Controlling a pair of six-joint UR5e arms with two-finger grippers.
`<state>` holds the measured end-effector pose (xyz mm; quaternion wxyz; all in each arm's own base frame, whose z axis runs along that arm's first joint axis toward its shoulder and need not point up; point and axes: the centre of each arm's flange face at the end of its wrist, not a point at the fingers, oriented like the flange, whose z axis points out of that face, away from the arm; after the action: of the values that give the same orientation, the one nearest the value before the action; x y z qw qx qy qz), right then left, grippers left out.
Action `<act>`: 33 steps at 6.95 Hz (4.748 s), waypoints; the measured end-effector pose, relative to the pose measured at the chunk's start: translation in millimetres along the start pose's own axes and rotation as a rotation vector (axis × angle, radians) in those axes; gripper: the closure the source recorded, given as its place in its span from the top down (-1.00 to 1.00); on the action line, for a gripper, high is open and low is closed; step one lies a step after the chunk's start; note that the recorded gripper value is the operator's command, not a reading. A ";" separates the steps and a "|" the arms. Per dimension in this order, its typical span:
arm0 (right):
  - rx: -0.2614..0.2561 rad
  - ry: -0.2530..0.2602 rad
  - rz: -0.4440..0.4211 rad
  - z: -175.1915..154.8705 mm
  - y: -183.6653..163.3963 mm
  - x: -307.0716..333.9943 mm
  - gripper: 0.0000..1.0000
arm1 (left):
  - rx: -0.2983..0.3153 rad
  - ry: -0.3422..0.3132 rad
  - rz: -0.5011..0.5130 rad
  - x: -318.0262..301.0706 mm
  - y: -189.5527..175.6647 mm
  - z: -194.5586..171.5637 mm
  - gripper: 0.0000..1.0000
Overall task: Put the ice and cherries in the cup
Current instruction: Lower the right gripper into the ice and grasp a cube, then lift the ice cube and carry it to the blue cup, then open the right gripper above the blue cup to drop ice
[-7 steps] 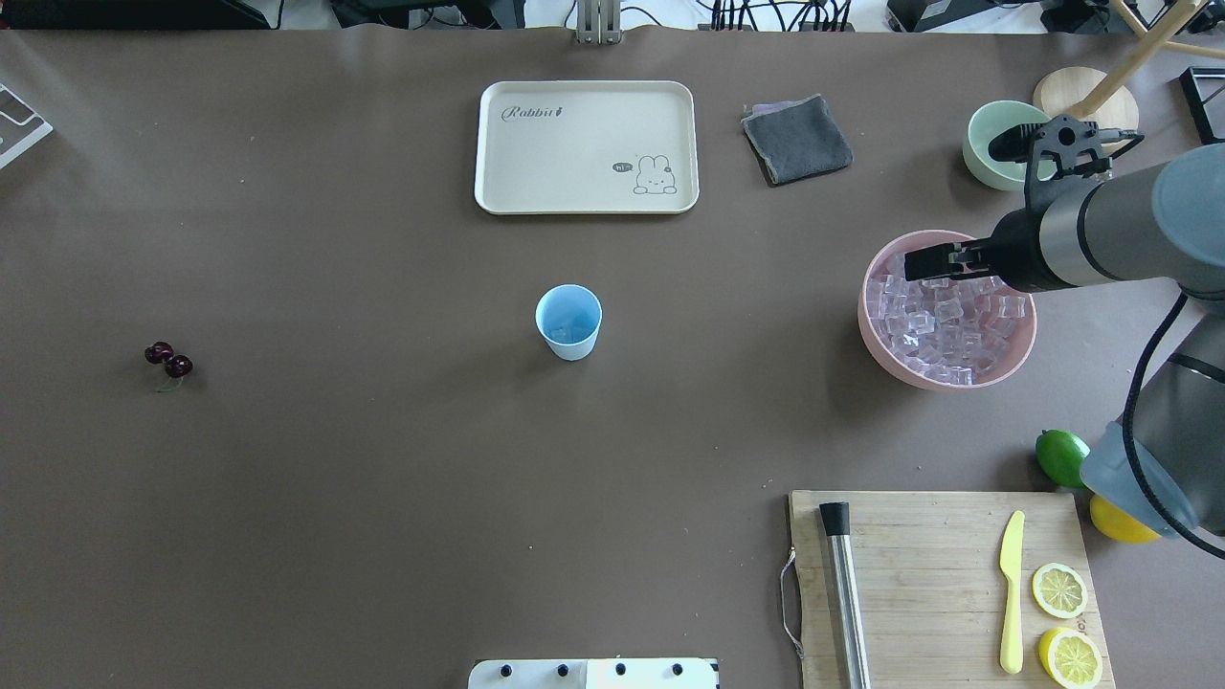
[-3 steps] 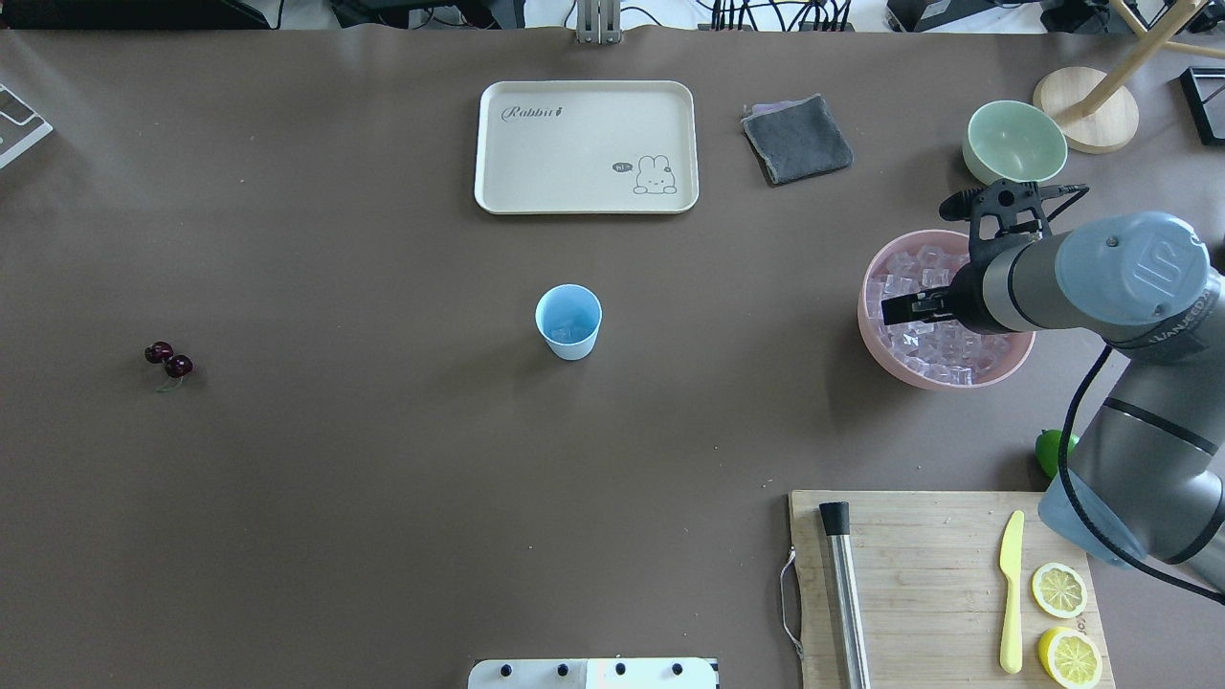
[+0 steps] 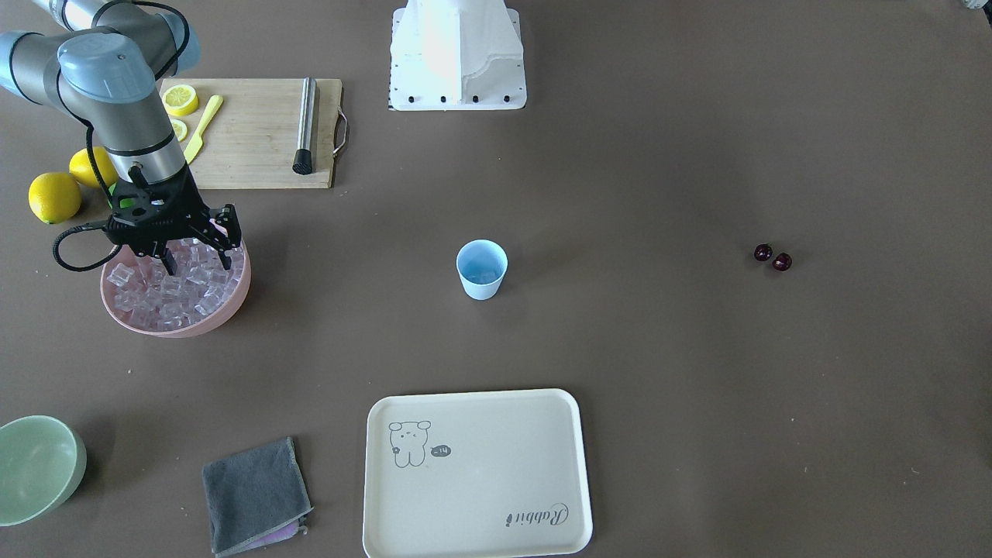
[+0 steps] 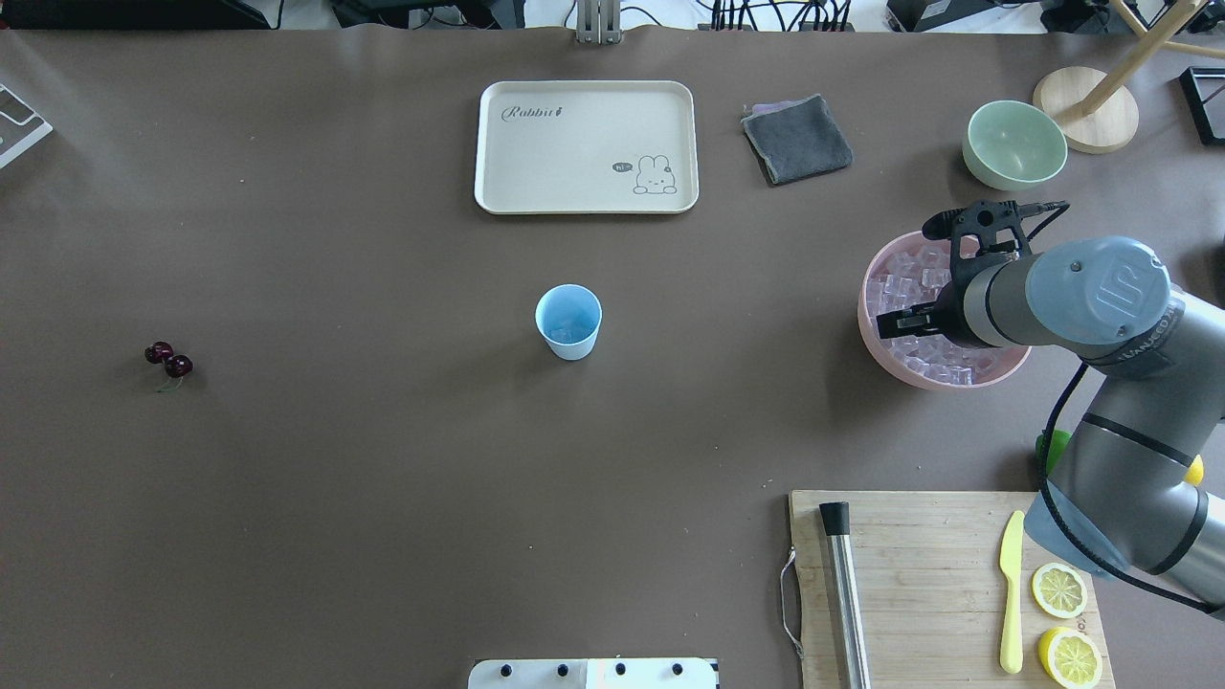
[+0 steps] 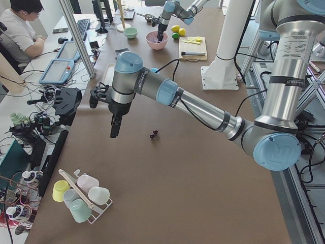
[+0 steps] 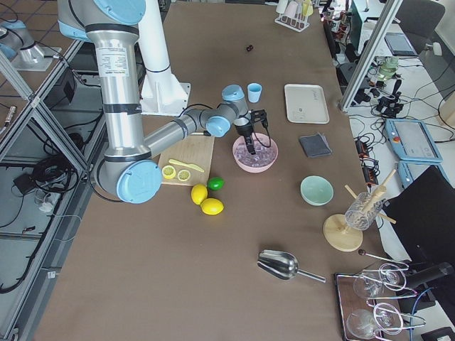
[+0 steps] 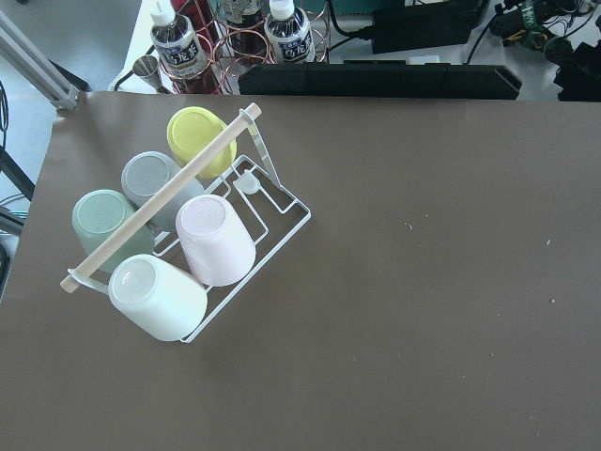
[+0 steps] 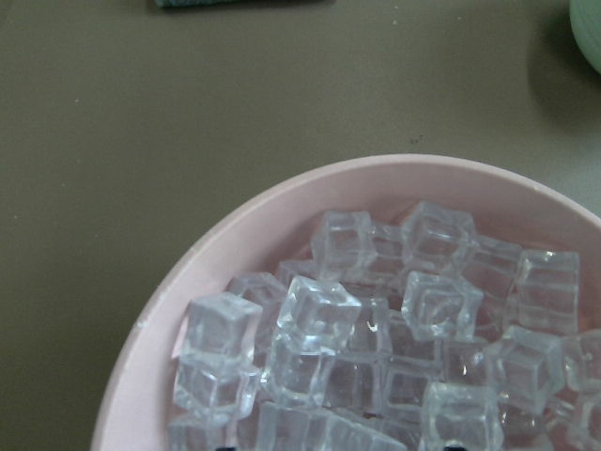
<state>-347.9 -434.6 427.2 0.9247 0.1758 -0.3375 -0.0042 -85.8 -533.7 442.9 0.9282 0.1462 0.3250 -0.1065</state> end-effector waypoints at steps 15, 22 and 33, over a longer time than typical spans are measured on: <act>0.094 -0.134 0.052 -71.6 -71.9 -16.2 -1.00 | 0.020 0.011 0.012 11.3 -2.9 -10.3 0.95; 0.243 -0.319 -0.069 -111.8 -112.5 -231.0 -1.00 | 0.010 0.026 0.033 21.0 -4.4 -5.9 0.95; 0.186 -0.278 -0.149 -51.1 -65.0 -347.4 1.00 | 0.000 0.026 0.037 21.9 -1.8 -1.3 0.95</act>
<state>-577.0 -435.2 153.2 0.8459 0.2831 -0.4471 -0.0658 -70.3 -537.3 427.7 0.9258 0.1537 0.3341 -0.0875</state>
